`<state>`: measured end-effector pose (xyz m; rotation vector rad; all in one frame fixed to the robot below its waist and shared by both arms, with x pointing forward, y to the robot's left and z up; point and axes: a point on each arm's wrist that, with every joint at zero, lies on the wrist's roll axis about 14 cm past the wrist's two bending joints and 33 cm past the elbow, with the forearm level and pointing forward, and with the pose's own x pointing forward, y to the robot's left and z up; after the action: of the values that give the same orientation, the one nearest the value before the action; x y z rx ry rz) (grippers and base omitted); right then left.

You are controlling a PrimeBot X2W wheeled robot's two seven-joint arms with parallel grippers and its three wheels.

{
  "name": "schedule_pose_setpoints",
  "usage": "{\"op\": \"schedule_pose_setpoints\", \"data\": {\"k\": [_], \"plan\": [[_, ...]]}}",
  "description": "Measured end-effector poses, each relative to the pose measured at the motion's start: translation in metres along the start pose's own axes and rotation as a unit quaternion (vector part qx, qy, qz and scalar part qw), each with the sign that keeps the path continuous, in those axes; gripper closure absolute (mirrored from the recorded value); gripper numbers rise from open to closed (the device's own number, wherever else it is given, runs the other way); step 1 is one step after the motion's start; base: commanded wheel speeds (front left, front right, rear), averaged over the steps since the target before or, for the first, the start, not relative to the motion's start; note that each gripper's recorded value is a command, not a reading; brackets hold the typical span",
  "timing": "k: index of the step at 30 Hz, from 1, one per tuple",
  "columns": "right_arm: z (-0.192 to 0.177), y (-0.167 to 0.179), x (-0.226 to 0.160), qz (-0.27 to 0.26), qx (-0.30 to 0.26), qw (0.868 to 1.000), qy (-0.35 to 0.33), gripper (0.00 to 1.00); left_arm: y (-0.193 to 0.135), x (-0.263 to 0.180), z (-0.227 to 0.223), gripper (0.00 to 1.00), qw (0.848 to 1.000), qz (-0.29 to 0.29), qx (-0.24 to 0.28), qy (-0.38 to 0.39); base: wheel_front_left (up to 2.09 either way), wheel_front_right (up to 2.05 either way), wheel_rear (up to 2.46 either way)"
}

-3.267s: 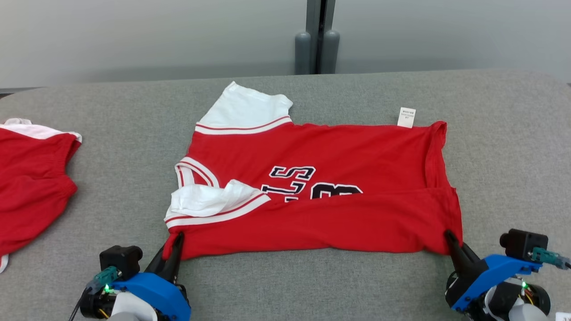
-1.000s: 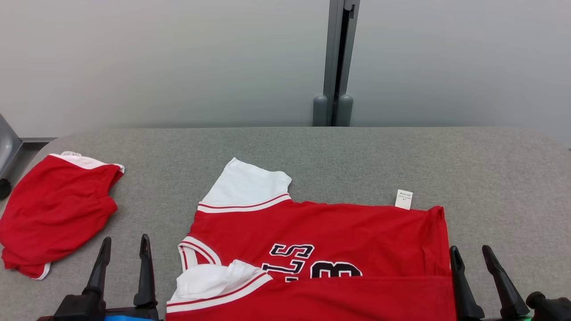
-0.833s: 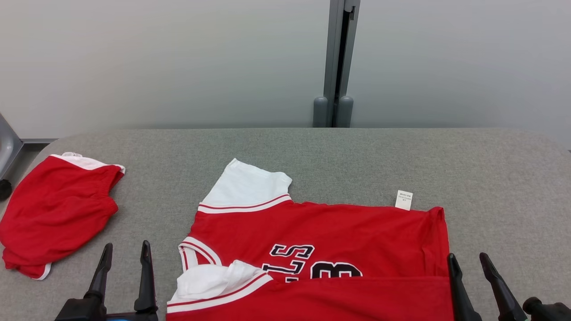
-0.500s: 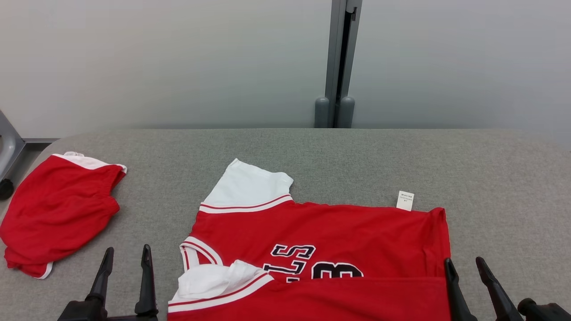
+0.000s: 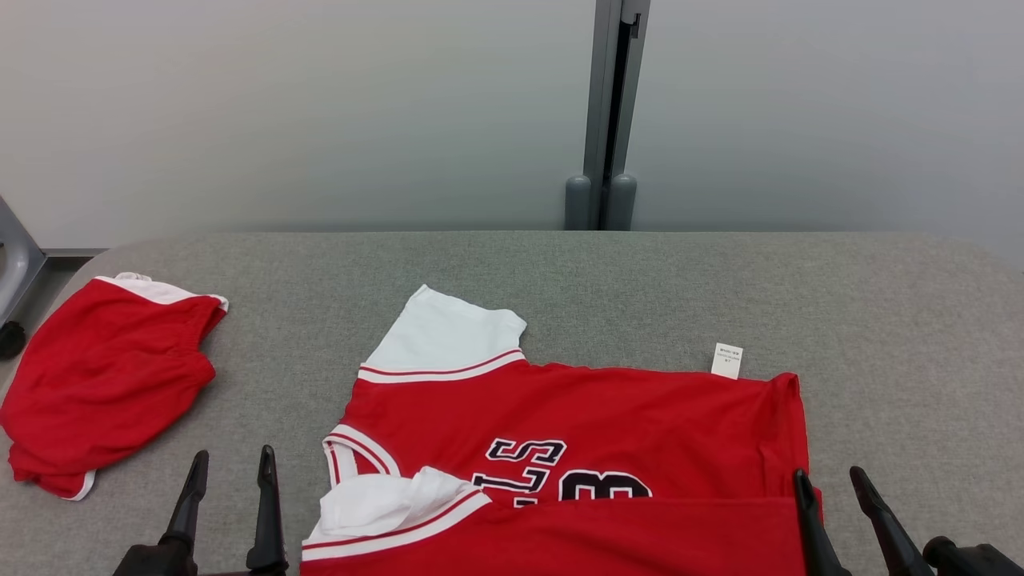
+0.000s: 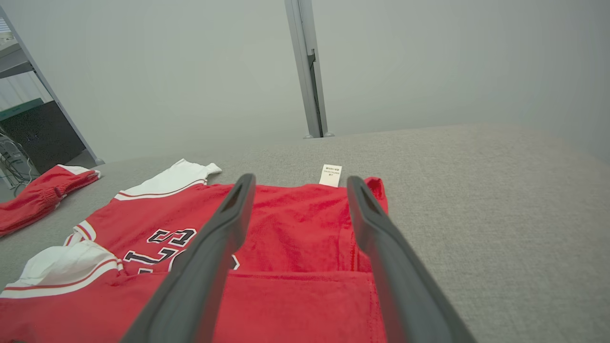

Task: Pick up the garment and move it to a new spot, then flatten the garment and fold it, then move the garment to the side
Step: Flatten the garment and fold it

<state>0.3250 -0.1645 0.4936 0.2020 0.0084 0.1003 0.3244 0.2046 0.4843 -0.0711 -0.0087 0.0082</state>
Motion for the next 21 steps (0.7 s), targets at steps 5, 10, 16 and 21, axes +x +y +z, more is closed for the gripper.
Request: {"op": "schedule_pose_setpoints", "data": {"k": [5,10,16,21], "plan": [[-0.002,-0.001,0.002,-0.001,-0.005,1.0,0.009,0.0,-0.004,0.002,-0.003,0.0,1.0,-0.006,-0.006,0.004,0.0,0.0,0.0],[0.012,-0.005,0.021,-0.003,-0.031,1.0,-0.001,0.0,-0.009,0.028,0.011,0.0,0.999,-0.034,0.004,-0.013,0.0,0.0,0.0],[0.024,-0.025,0.055,-0.021,-0.062,0.998,0.018,0.0,-0.028,0.088,0.031,0.0,0.996,-0.089,0.027,-0.013,0.0,0.0,0.0],[0.014,-0.046,0.086,-0.041,-0.076,0.994,0.063,0.0,-0.043,0.147,0.028,0.0,0.992,-0.12,0.031,0.019,0.0,0.0,0.0]]}}
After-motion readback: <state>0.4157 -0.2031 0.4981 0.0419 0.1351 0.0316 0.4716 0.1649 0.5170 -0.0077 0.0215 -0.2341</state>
